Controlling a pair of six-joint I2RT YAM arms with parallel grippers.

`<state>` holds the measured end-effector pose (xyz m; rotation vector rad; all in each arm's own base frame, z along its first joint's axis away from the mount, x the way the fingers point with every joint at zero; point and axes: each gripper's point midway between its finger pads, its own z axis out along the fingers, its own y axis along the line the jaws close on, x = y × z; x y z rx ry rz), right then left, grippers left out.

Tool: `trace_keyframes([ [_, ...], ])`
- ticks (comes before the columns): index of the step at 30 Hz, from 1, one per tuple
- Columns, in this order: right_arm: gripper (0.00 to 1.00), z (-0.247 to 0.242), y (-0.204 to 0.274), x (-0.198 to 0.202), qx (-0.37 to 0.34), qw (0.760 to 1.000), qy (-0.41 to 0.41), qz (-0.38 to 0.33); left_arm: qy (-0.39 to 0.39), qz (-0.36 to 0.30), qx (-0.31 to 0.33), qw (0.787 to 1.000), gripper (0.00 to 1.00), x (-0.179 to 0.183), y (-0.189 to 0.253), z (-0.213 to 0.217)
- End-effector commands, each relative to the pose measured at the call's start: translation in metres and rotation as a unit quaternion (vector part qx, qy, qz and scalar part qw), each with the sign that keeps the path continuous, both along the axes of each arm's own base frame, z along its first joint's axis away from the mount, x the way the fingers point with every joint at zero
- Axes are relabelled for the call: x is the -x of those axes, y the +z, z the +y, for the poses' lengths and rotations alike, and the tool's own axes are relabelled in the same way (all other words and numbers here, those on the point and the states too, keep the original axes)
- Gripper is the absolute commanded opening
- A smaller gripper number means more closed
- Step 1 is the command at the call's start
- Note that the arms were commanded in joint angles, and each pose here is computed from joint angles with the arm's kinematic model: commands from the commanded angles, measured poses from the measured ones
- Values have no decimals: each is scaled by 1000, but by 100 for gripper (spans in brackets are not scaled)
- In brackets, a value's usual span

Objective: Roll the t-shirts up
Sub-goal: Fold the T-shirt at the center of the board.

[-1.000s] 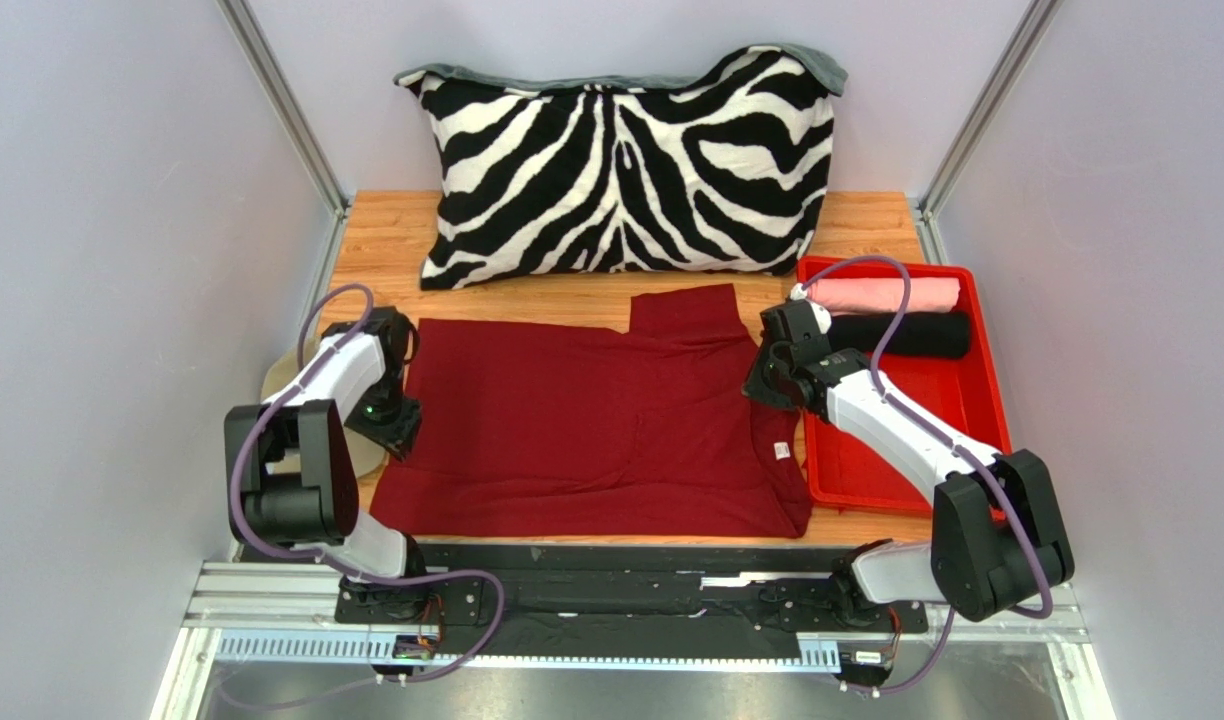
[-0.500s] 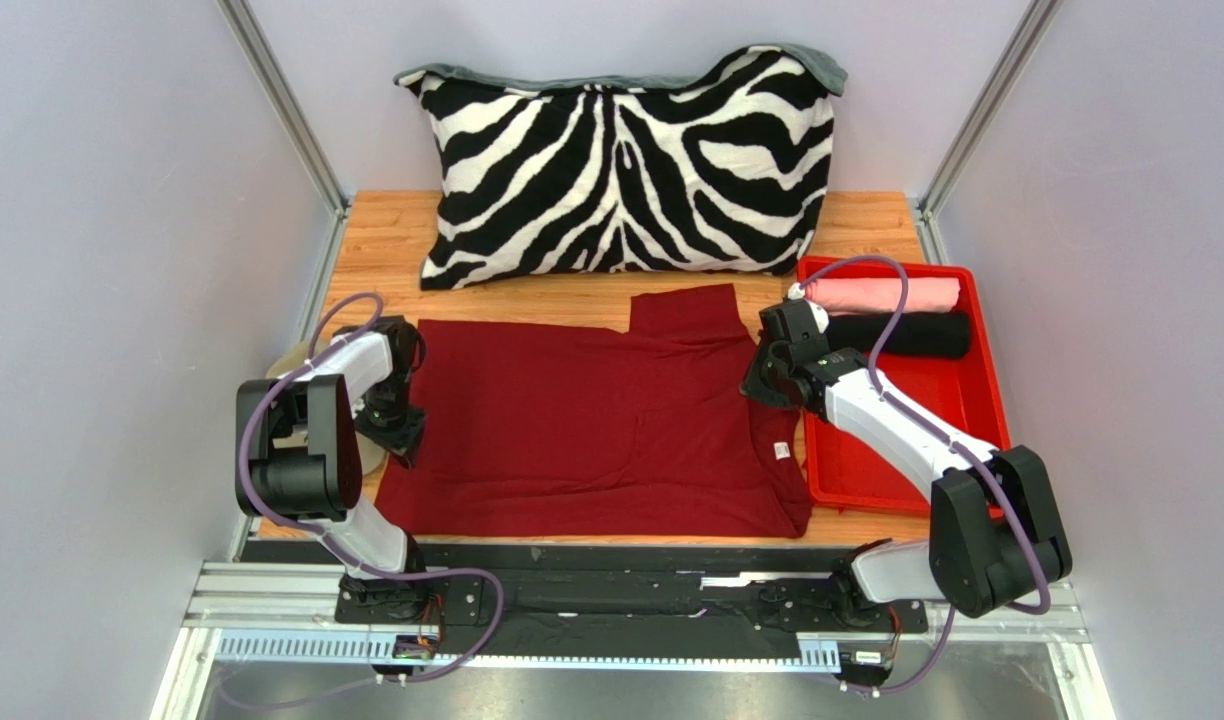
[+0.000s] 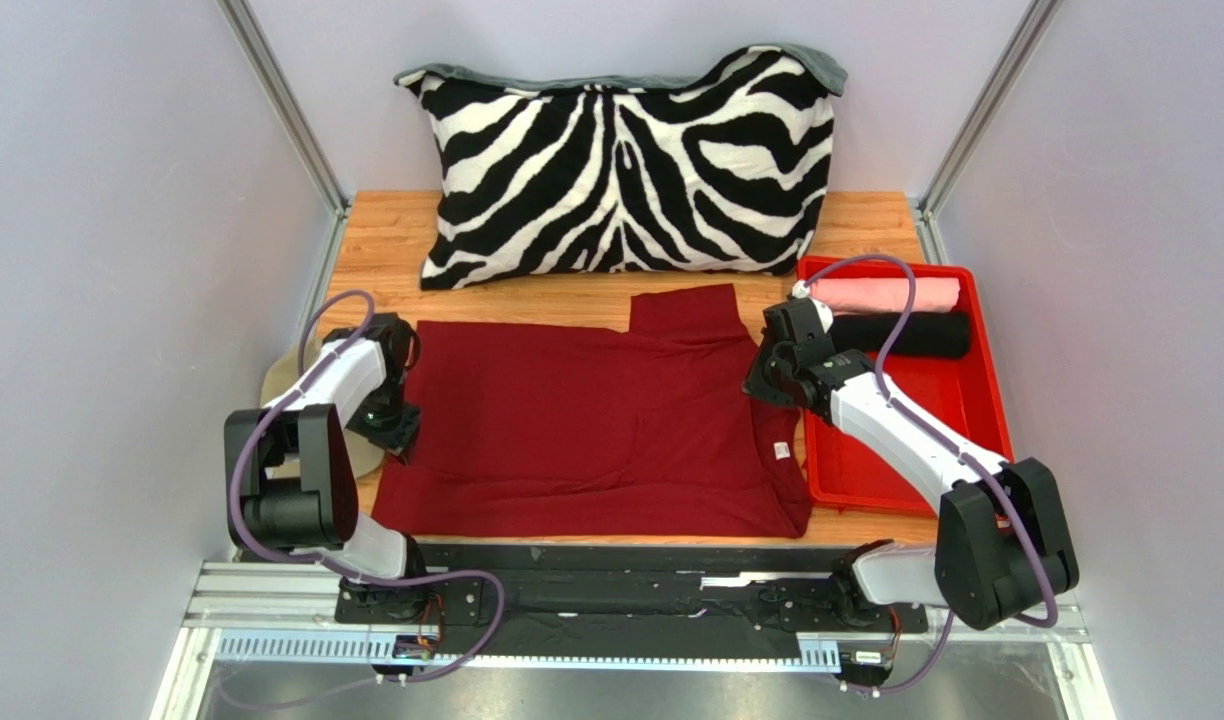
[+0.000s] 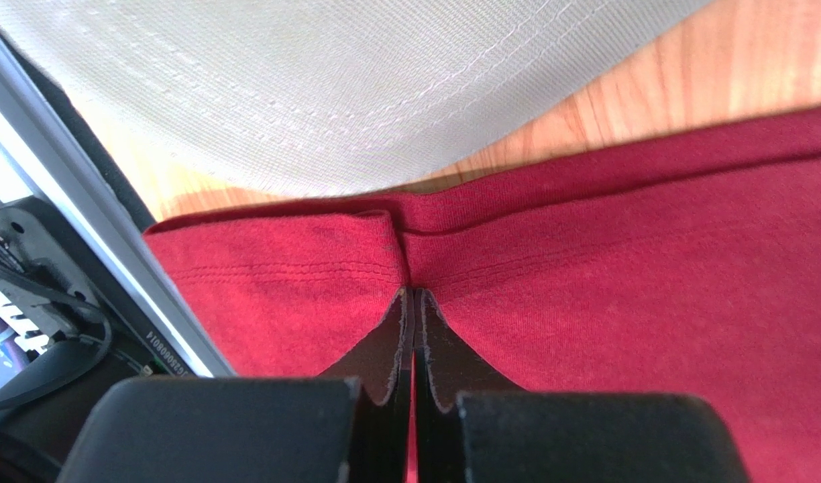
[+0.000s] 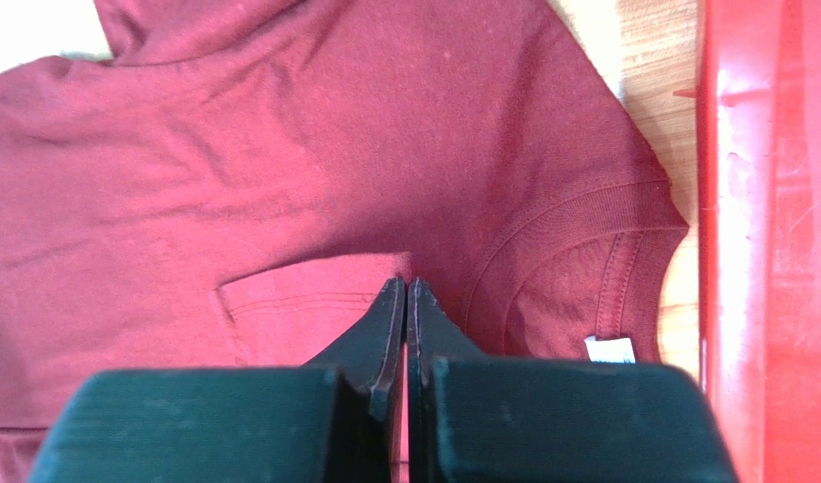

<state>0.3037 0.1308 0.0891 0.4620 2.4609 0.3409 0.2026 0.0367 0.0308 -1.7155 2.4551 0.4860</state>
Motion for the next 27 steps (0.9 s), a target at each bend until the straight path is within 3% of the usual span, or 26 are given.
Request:
trace_keyframes([
  [1,0,-4,20,-6,3,999,-7,-35,-4,-18,-10,1000,0,1,17,2],
  [13,0,-7,34,-1,-1,999,-13,-51,-24,-37,-1,999,0,-5,22,0],
  [17,0,-4,28,-1,-5,999,-8,-43,-29,-21,13,999,22,-6,13,-4],
  [23,0,-2,26,-1,-10,999,-7,-42,-20,-13,19,1000,31,1,6,-7],
  [27,0,1,23,-2,-14,999,-3,-40,-15,-4,25,1000,31,5,0,-9],
])
